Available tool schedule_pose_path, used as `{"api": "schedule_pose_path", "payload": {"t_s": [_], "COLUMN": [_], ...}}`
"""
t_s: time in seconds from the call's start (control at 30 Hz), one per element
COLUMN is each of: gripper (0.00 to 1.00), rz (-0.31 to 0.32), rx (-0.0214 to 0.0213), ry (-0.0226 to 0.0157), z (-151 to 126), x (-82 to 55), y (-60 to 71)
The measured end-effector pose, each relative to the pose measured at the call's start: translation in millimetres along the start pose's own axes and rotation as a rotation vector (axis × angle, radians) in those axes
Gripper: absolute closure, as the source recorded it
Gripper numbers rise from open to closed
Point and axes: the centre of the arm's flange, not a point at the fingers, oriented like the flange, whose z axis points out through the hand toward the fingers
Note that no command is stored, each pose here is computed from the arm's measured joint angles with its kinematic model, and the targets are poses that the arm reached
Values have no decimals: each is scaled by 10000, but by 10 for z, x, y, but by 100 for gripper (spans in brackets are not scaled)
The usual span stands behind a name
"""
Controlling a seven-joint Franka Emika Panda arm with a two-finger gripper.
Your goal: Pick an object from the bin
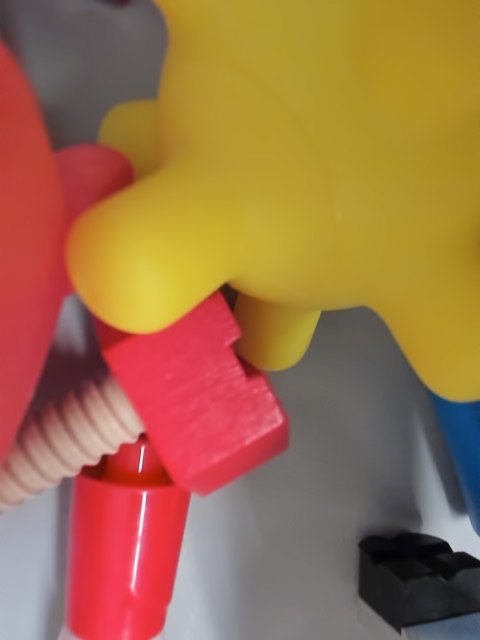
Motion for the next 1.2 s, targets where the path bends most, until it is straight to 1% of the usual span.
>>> {"api": "schedule_pose_path", "payload": {"t_s": [0.07,0.1,0.13,1.2], "gripper": [0,0,100,100], "rz": [6,6,6,6], "rx": [30,31,31,31], "ry": [12,12,12,12], "z": [1,1,1,1], "x": [4,4,4,4], "y": [-9,-10,-10,-10]}}
